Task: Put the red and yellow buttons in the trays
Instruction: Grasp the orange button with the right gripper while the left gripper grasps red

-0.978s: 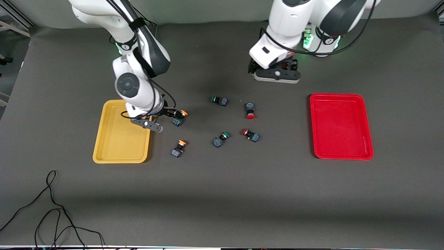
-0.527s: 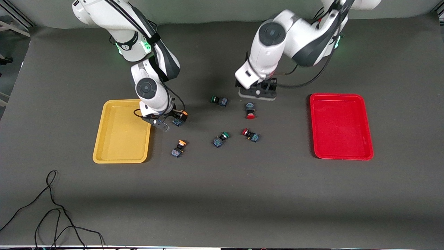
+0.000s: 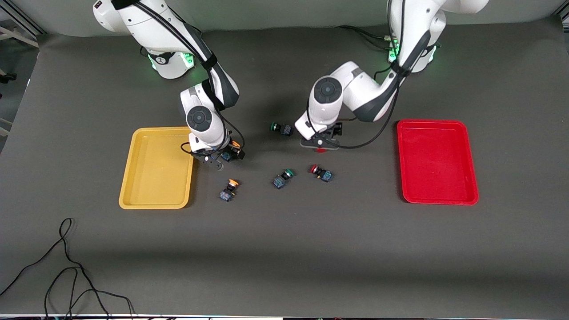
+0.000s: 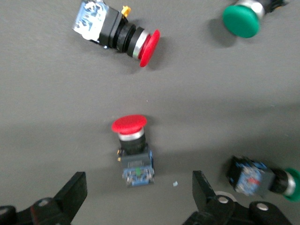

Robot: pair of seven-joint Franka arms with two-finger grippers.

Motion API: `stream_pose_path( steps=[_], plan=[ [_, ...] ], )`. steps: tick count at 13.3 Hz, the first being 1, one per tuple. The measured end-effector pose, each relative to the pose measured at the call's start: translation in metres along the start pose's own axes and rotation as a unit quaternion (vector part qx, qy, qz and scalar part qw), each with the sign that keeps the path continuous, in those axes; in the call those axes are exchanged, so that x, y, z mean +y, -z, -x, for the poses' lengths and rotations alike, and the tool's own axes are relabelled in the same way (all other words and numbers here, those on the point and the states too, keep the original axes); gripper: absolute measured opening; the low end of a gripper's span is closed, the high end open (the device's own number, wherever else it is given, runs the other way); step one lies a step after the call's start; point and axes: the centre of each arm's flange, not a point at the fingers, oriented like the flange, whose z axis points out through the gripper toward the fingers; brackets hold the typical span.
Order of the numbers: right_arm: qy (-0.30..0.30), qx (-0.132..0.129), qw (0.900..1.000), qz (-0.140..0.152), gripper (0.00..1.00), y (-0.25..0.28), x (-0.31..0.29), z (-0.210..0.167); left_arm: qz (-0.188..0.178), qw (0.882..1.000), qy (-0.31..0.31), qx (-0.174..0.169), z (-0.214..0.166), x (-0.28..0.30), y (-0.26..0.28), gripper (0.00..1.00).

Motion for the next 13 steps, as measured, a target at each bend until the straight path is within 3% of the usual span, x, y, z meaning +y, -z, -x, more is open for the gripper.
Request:
stream_pose_path(
  steps=[3,4,6,8,12,13],
  plan=[
    [-0.001,0.001,1.000,0.000,0.47,0.000,0.000,-0.001,0.000,1.000,-0.004,-0.004,-0.002,-0.004,-0.031,1.00],
    [-0.001,0.001,1.000,-0.001,0.41,0.001,0.000,-0.001,0.000,1.000,-0.004,-0.006,-0.002,-0.005,-0.037,1.00],
    [-0.002,0.001,1.000,-0.001,0.41,0.001,0.000,-0.001,-0.003,1.000,-0.002,-0.012,-0.002,-0.007,-0.045,1.00],
    [-0.002,0.001,1.000,-0.001,0.41,0.001,0.000,-0.002,-0.004,1.000,0.001,-0.015,-0.002,-0.008,-0.048,0.92],
    [-0.003,0.002,1.000,-0.003,0.41,0.002,0.000,-0.003,-0.006,1.000,0.017,-0.016,-0.003,-0.010,-0.050,0.44],
    [-0.003,0.001,1.000,-0.002,0.41,0.004,0.000,-0.004,-0.005,1.000,0.023,-0.015,-0.004,-0.010,-0.050,0.43]
  ],
)
